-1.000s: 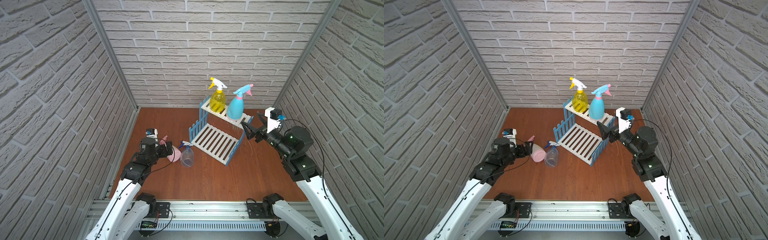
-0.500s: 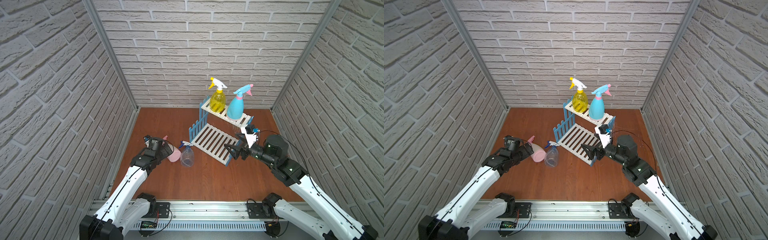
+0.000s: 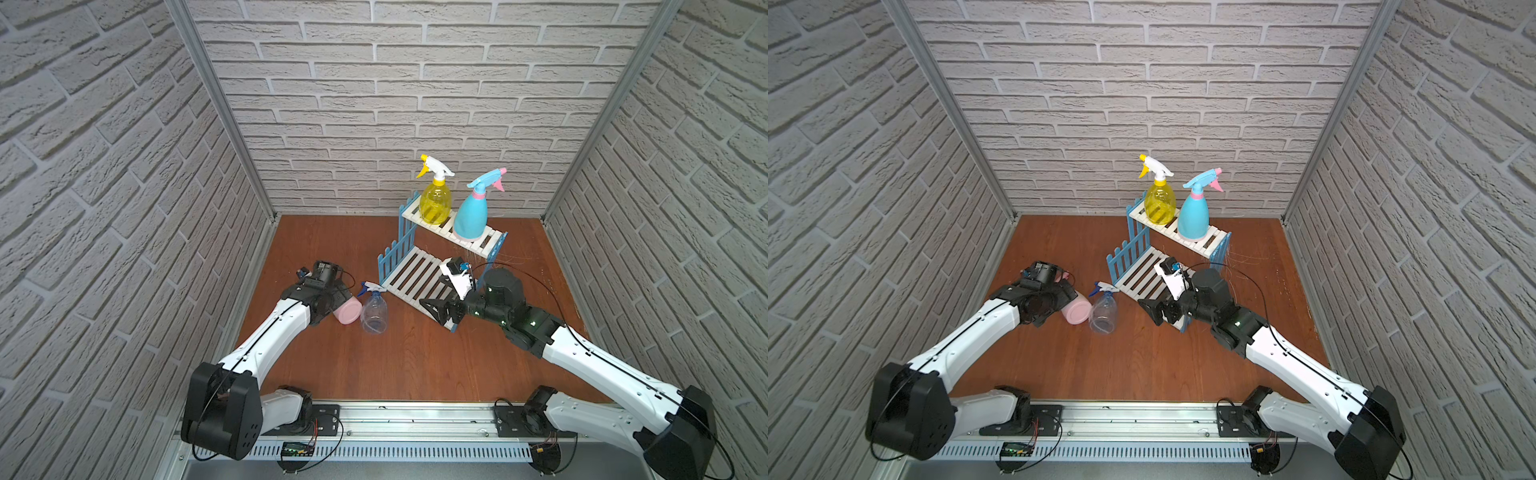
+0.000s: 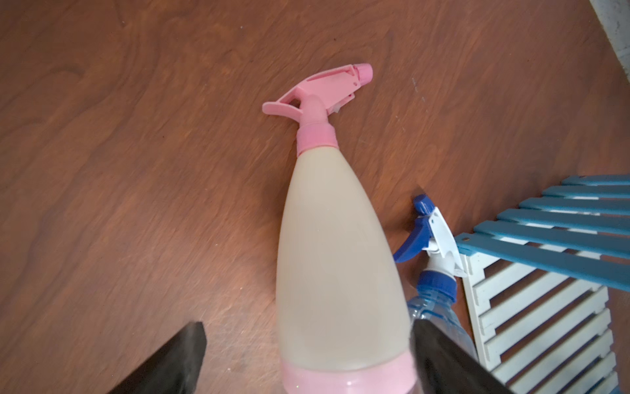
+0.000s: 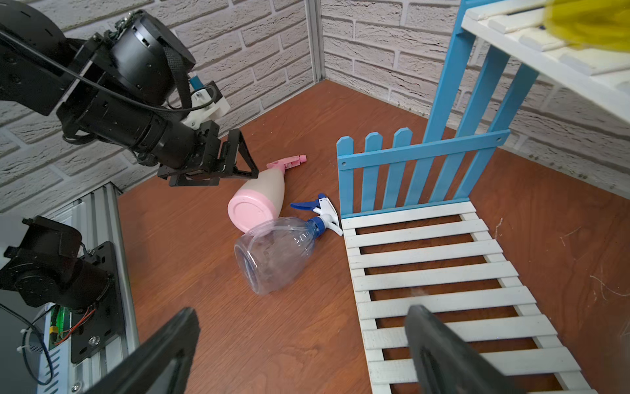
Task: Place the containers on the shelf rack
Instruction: 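Pick up a container from the center of the board.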
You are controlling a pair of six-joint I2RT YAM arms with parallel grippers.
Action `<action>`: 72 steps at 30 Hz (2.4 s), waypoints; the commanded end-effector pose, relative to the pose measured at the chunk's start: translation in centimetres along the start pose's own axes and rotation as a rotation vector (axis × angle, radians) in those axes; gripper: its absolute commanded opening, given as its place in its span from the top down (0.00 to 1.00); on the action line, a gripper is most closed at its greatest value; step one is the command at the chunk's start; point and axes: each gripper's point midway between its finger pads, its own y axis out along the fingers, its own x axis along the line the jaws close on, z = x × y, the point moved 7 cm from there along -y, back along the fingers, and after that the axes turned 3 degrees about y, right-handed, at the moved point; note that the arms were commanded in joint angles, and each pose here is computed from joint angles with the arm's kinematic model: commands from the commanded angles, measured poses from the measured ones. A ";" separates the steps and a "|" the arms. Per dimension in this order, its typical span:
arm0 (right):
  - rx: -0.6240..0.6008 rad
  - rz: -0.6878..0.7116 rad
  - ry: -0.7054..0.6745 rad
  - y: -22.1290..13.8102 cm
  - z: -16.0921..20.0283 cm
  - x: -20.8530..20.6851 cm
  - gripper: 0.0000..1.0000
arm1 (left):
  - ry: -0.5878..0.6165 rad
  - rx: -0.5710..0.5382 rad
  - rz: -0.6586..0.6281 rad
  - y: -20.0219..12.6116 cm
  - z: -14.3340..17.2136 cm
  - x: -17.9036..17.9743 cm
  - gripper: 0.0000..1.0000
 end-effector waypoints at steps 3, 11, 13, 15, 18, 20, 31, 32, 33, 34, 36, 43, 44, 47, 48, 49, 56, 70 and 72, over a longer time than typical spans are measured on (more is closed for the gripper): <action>-0.079 -0.012 -0.025 0.6 -0.8 0.5 0.01 | -0.013 0.012 0.051 1.3 -0.6 -1.5 0.02; -0.056 -0.012 -0.010 1.7 0.0 0.4 0.01 | 0.002 0.060 0.025 3.6 0.0 -1.5 0.02; -0.057 -0.018 -0.008 1.9 0.0 0.5 0.01 | 0.004 0.071 0.022 4.1 0.2 -1.4 0.02; -0.062 -0.028 -0.007 2.0 -0.1 0.7 0.01 | 0.007 0.082 0.015 4.6 0.4 -1.3 0.02; -0.067 -0.033 -0.009 2.1 0.0 0.9 0.01 | 0.011 0.100 0.014 5.2 0.7 -1.1 0.02; -0.065 -0.031 -0.007 2.1 0.1 1.0 0.01 | 0.016 0.110 0.018 5.5 0.9 -1.1 0.02; -0.077 -0.011 -0.012 1.3 0.2 1.2 0.01 | 0.029 0.149 0.002 6.8 1.5 -0.7 0.12; -0.079 -0.012 -0.010 1.2 0.2 1.2 0.01 | 0.029 0.147 0.004 6.8 1.5 -0.7 0.14; -0.078 -0.011 -0.007 1.1 0.3 1.2 0.01 | 0.029 0.146 0.003 6.8 1.6 -0.6 0.15; -0.081 -0.010 -0.006 1.0 0.3 1.2 0.01 | 0.028 0.140 0.001 6.7 1.6 -0.5 0.17; -0.082 -0.008 -0.005 1.0 0.3 1.2 0.01 | 0.029 0.127 -0.007 6.5 1.6 -0.3 0.20; -0.111 0.000 0.003 0.6 0.0 1.3 0.01 | 0.044 0.049 -0.018 4.6 1.1 0.5 0.24; -0.114 0.003 0.008 0.6 0.0 1.2 0.01 | 0.051 0.024 -0.024 4.3 0.9 0.8 0.24; -0.131 0.008 0.023 0.5 -0.5 1.3 0.01 | 0.101 -0.065 -0.009 3.0 0.6 1.3 0.26; -0.137 0.009 0.035 0.3 -0.8 1.3 0.01 | 0.113 -0.092 -0.002 2.6 0.6 1.5 0.27; -0.143 0.008 0.046 0.2 -0.9 1.3 0.01 | 0.121 -0.121 0.004 2.2 0.5 1.7 0.28; -0.212 -0.012 0.115 -1.2 -2.0 1.7 0.01 | 0.206 -0.334 0.032 -2.7 -0.8 2.2 0.28; -0.340 -0.064 0.176 -5.7 -7.8 2.8 0.01 | 0.653 -0.557 0.298 -12.0 -0.1 -2.4 0.29; -0.348 -0.109 0.201 -6.2 -8.5 3.2 0.01 | 0.750 -0.563 0.377 -12.7 1.2 -3.7 0.29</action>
